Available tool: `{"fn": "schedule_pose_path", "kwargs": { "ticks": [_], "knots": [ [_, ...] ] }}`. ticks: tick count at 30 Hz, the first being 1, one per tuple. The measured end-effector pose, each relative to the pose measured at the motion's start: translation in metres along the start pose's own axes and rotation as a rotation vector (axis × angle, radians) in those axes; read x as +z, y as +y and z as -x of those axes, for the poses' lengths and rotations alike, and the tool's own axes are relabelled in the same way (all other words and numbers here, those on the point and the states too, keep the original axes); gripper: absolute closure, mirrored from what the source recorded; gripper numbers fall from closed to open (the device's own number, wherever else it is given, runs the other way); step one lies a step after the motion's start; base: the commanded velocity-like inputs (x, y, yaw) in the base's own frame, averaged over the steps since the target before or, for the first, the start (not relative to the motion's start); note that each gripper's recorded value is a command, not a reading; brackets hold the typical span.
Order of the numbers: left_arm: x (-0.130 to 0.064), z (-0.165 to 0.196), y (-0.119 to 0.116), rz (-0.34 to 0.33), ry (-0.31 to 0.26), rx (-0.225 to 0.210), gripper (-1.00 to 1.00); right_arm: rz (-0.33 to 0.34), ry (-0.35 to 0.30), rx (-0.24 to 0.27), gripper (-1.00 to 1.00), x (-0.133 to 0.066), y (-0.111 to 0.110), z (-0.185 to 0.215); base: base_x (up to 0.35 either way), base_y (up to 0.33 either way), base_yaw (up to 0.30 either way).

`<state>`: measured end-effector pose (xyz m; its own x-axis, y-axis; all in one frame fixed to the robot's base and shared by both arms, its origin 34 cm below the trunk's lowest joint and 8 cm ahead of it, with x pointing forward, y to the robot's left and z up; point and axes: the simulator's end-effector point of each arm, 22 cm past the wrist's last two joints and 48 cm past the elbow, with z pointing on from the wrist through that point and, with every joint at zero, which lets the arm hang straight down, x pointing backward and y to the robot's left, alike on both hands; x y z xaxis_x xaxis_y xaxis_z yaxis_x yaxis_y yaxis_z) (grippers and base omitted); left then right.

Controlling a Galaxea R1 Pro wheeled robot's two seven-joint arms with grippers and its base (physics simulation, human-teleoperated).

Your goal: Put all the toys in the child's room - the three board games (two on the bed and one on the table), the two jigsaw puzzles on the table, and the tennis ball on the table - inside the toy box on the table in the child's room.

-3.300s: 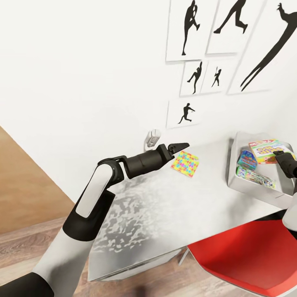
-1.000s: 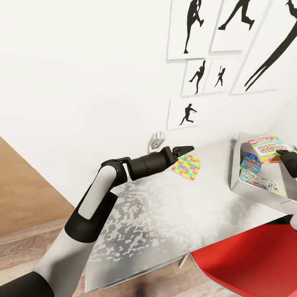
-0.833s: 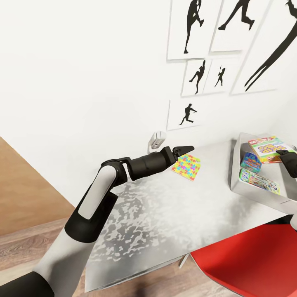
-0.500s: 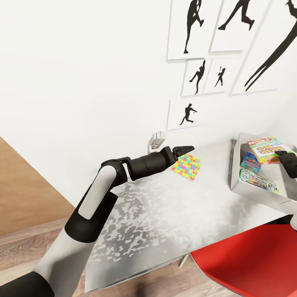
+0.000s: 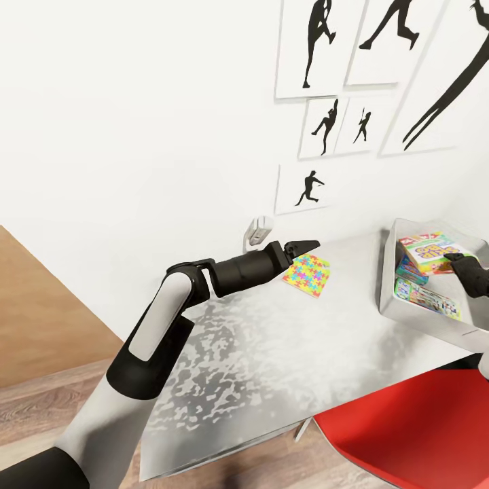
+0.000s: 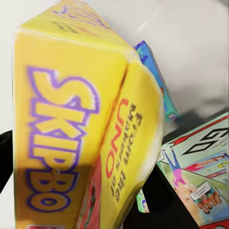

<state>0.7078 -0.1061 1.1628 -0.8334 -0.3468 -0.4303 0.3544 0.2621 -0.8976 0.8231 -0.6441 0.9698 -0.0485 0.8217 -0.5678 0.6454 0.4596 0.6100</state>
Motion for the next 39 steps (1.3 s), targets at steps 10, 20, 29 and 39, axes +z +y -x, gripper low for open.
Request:
{"fn": "schedule_pose_path", "kwargs": {
  "ticks": [10, 20, 29, 39],
  "knots": [
    [0.0, 0.0, 0.0, 0.0, 0.0, 0.0, -1.0, -0.013, 0.018, 0.006, 1.0, 0.002, -0.008, -0.004, 0.0, 0.0, 0.0],
    [0.0, 0.001, -0.001, -0.001, -0.001, 0.002, -1.0, -0.017, 0.015, 0.007, 1.0, 0.002, -0.012, -0.003, 0.0, 0.0, 0.0],
    [0.0, 0.001, -0.001, -0.001, -0.001, 0.003, -1.0, -0.016, -0.003, 0.006, 1.0, 0.0, -0.011, 0.005, 0.0, 0.0, 0.0],
    [0.001, 0.0, 0.003, 0.001, 0.001, -0.003, -1.0, -0.021, -0.009, 0.0, 1.0, 0.001, -0.014, 0.007, 0.0, 0.0, 0.0]
  ]
}}
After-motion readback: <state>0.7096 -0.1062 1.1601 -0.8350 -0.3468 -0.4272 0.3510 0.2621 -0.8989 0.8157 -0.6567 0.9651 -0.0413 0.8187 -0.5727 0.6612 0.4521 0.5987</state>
